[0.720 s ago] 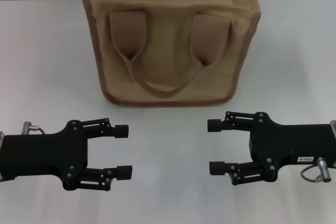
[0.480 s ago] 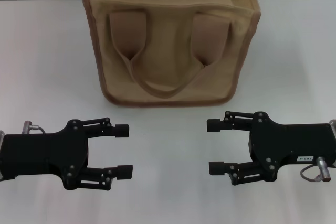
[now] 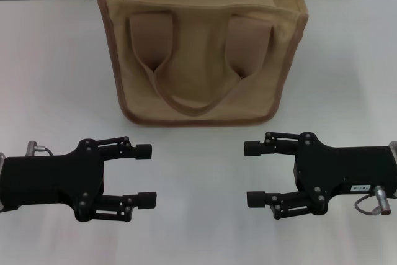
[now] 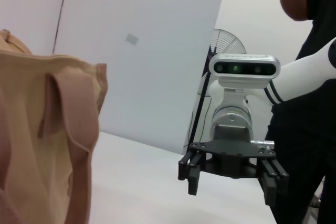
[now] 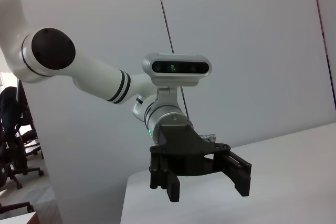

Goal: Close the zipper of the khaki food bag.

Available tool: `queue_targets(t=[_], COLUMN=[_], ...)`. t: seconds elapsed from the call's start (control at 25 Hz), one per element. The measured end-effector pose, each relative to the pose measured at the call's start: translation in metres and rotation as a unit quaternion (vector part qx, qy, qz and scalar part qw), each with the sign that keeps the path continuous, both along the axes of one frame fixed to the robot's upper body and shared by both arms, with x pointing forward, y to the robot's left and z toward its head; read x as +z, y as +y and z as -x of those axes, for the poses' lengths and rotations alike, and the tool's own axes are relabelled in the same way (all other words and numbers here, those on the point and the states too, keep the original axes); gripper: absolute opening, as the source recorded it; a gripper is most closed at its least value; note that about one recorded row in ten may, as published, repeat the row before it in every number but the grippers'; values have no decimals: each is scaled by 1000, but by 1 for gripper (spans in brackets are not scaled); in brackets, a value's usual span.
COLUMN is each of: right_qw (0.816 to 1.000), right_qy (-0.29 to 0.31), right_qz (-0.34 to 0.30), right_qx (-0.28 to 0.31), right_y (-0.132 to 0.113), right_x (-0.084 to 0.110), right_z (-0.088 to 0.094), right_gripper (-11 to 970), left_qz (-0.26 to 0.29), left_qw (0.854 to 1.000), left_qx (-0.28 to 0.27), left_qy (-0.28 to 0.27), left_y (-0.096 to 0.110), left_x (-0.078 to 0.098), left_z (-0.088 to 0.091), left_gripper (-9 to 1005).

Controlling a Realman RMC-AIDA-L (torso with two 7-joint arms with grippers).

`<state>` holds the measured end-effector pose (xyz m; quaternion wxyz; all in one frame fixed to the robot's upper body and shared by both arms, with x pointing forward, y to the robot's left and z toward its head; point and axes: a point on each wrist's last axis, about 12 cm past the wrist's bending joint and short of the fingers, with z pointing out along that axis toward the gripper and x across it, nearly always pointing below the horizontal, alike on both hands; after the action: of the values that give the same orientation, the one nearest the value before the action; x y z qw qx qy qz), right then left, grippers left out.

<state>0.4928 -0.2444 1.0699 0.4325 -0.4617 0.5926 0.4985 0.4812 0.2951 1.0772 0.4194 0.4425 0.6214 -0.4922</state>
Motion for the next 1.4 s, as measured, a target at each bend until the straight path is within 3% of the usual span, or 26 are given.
queue_targets(t=[0.2,0.4,0.44,0.56,0.8,1.2,1.4], right_qw=[1000,1000,1000,1000,1000,1000,1000], right_qy=[0,1,1,1,1,2,1], right_qz=[0,-1,-1,-2,-2,-2,-2], right_qx=[-3,-7,-8,-9,-11,-11,-14], right_y=[0,-2,-2,-2,-3,-4,-6], right_x=[0,-1,-1,-1,-1,-1,-1], right_z=[0,1,1,1,1,2,3], right_gripper=[801,797,796,793,788,780,776], left_qz=[-2,-4,9,22,48,33,14], left_qw=[1000,995,988,979,934,922,920], left_qx=[20,97,151,195,335,359,366], left_qy=[-7,-25,-42,-58,-117,-139,-142], left_y=[3,14,23,30,49,44,34], left_x=[0,-2,-1,-1,-5,-9,-5], left_z=[-3,-12,-14,-15,-16,-24,-51], left_gripper=[812,808,807,805,801,793,789])
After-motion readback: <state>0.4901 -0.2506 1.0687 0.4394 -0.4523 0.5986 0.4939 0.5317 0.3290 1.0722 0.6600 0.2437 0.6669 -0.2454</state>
